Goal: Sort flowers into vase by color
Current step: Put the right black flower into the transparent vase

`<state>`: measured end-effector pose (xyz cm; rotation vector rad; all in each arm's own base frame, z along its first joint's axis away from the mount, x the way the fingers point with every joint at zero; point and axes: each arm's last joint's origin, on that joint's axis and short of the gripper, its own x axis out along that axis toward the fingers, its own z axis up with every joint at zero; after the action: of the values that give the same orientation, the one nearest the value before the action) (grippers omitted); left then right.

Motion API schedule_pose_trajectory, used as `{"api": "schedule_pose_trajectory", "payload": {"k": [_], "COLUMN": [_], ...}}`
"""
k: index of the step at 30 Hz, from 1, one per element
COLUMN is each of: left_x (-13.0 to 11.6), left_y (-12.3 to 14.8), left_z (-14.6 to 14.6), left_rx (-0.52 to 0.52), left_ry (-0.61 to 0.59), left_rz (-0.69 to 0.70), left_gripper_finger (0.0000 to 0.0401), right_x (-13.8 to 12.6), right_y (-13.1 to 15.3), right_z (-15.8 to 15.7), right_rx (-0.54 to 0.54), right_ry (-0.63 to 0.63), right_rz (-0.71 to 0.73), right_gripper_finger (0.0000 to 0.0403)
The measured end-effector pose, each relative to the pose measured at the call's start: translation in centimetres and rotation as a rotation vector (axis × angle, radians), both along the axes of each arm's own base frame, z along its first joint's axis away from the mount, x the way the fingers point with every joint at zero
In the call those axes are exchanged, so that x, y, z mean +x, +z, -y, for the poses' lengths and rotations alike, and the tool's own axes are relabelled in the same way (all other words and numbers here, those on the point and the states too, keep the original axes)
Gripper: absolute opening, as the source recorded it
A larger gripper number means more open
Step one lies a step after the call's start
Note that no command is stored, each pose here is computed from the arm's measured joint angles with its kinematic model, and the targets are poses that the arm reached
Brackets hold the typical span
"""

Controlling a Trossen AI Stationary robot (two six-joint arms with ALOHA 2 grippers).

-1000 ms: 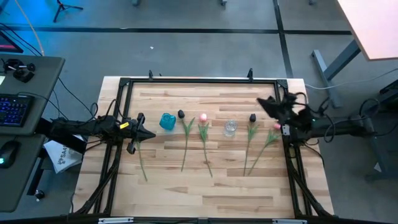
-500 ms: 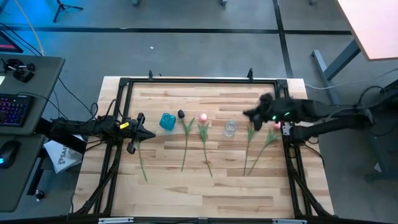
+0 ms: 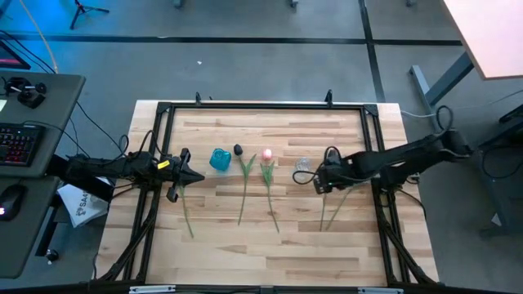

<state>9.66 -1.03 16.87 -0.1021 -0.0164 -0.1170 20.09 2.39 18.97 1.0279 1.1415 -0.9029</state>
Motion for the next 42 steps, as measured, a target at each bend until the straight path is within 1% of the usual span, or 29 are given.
{"api": "schedule_pose_trajectory", "payload": {"k": [3,5,11,14,18,22,24,26,28,30,31,32,34,35,36,39,42], "left_x": [0.0,0.0,0.0,0.0,0.0,0.0,0.0,0.0,0.0,0.0,0.0,0.0,0.0,0.0,0.0,0.0,0.0], "left_y": [0.0,0.0,0.0,0.0,0.0,0.0,0.0,0.0,0.0,0.0,0.0,0.0,0.0,0.0,0.0,0.0,0.0], "left_z": [0.0,0.0,0.0,0.0,0.0,0.0,0.0,0.0,0.0,0.0,0.0,0.0,0.0,0.0,0.0,0.0,0.0], "left_rx": [0.0,0.0,0.0,0.0,0.0,0.0,0.0,0.0,0.0,0.0,0.0,0.0,0.0,0.0,0.0,0.0,0.0], "left_ry": [0.0,0.0,0.0,0.0,0.0,0.0,0.0,0.0,0.0,0.0,0.0,0.0,0.0,0.0,0.0,0.0,0.0], "left_rz": [0.0,0.0,0.0,0.0,0.0,-0.001,0.0,-0.001,0.0,0.0,0.0,-0.001,0.0,0.0,-0.001,0.0,0.0], "left_gripper_finger": [0.0001,0.0001,0.0001,0.0001,0.0001,0.0001,0.0001,0.0001,0.0001,0.0001,0.0001,0.0001,0.0001,0.0001,0.0001,0.0001,0.0001], "right_x": [0.0,-0.1,0.4,0.6,1.4,1.5,1.3,1.1,0.7,-0.5,-0.8,-0.9,-1.7,-2.1,-2.3,-2.2,-2.1], "right_y": [-2.3,-3.1,-3.8,-4.6,-5.5,-6.1,-6.0,-5.8,-5.3,-4.7,-4.1,-3.5,-2.0,-1.3,-0.3,3.0,5.7], "right_z": [1.2,1.7,2.3,2.5,2.7,2.7,2.6,2.5,2.5,2.6,2.6,2.6,2.7,2.7,2.8,3.0,3.3], "right_rx": [0.002,0.015,-0.022,-0.029,-0.038,-0.052,-0.069,-0.087,-0.108,-0.133,-0.144,-0.154,-0.162,-0.177,-0.207,-0.341,-0.464], "right_ry": [-0.066,-0.087,-0.011,-0.002,-0.01,-0.002,0.058,0.107,0.133,0.142,0.14,0.138,0.147,0.156,0.167,0.177,0.21], "right_rz": [-0.064,-0.095,-0.103,-0.142,-0.141,-0.177,-0.191,-0.199,-0.213,-0.263,-0.252,-0.218,-0.174,-0.156,-0.102,0.153,0.396], "right_gripper_finger": [0.0227,0.0224,0.0216,0.0215,0.0215,0.0209,0.0191,0.0156,0.0102,0.0039,0.0021,0.0015,0.0022,0.0022,0.0019,0.0005,0.0008]}}
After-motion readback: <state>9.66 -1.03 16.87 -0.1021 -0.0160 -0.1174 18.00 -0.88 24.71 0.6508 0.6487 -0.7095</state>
